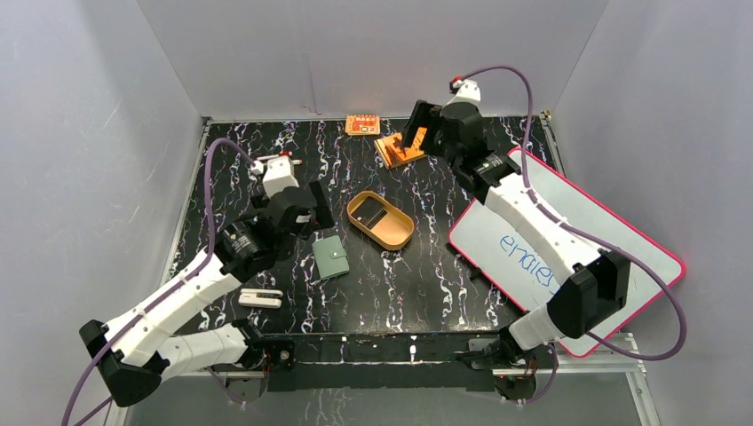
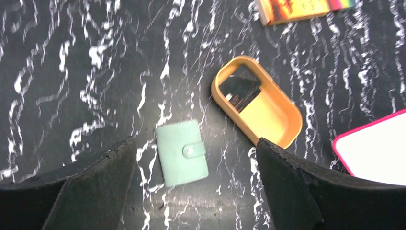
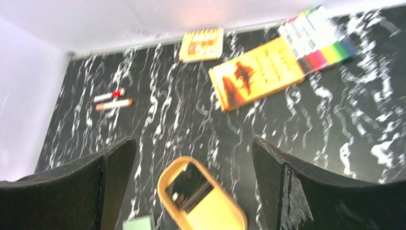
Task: Put the credit cards into the card holder
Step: Reset both arms
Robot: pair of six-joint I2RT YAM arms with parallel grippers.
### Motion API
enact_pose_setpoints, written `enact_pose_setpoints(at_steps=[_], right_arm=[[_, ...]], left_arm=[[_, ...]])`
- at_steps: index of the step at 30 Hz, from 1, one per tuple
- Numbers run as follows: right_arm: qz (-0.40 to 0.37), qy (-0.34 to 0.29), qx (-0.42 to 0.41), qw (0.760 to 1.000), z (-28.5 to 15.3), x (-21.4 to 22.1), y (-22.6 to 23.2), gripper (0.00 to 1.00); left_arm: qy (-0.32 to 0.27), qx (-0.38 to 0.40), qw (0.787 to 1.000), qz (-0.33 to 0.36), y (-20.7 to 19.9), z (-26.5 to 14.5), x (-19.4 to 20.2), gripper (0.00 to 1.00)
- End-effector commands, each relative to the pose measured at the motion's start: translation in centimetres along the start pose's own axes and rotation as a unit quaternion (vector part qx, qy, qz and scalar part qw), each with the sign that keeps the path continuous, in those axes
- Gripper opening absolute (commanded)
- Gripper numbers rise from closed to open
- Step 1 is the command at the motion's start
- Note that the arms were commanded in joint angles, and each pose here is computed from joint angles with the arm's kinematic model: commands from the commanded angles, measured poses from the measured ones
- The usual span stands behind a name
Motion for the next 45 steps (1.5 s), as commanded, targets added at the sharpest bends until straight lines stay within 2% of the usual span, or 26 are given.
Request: enact_pose_setpoints(at_steps=[1, 5, 9, 12, 15, 18, 21, 28, 34, 38, 45], right_arm=[[-0.027, -0.108, 0.028, 0.993, 0.2, -6.3, 1.5, 0.99], [-0.074, -0.158, 0.062, 0.983, -1.0, -9.4, 1.9, 0.99], [-0.088, -0.246, 0.011, 0.965, -5.9, -13.2, 5.6, 0.99], [-0.158, -0.35, -0.019, 0.923, -12.2, -15.2, 10.9, 0.99], [-0.179, -0.399, -0.075, 0.896, -18.7, -15.0, 13.9, 0.99], [-0.177, -0.375, -0.12, 0.902, -21.2, -14.1, 12.9, 0.99], [-0.194, -0.346, -0.156, 0.905, -22.6, -12.2, 10.0, 0.99], [-0.148, -0.328, -0.178, 0.916, -26.1, -11.2, 5.1, 0.98], [-0.15, -0.347, -0.147, 0.914, -26.5, -12.7, 5.1, 0.99], [-0.151, -0.368, -0.161, 0.903, -27.3, -14.6, 6.4, 0.99], [-0.162, -0.405, -0.176, 0.882, -27.9, -16.3, 7.6, 0.99]], left_arm=[[-0.09, 0.012, 0.994, 0.054, -1.0, -1.5, -5.7, 0.92], [-0.15, 0.014, 0.987, 0.061, -1.6, -2.3, -10.1, 0.93], [-0.199, 0.049, 0.978, 0.025, -2.6, -4.5, -16.6, 0.93], [-0.231, 0.096, 0.968, 0.023, -4.0, -6.8, -20.8, 0.92], [-0.278, 0.189, 0.94, 0.057, -4.5, -10.2, -23.4, 0.91], [-0.31, 0.227, 0.919, 0.091, -3.8, -12.1, -23.7, 0.92], [-0.321, 0.192, 0.924, 0.083, -1.6, -13.2, -23.2, 0.93], [-0.316, 0.065, 0.944, 0.069, 2.8, -13.1, -20.8, 0.93], [-0.333, 0.053, 0.94, 0.063, 3.3, -14.1, -22.0, 0.93], [-0.35, 0.069, 0.932, 0.063, 2.8, -15.1, -23.3, 0.93], [-0.348, 0.094, 0.93, 0.075, 1.0, -14.4, -24.1, 0.93]])
Point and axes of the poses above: each gripper's point midway between its finger pads, its own z axis out along the fingers, its own y axis along the line the jaws close on, x = y × z, the point moved 9 cm from there along -z, back along the fingers, and after that the axes turned 7 degrees about z, right-handed, at the moved point
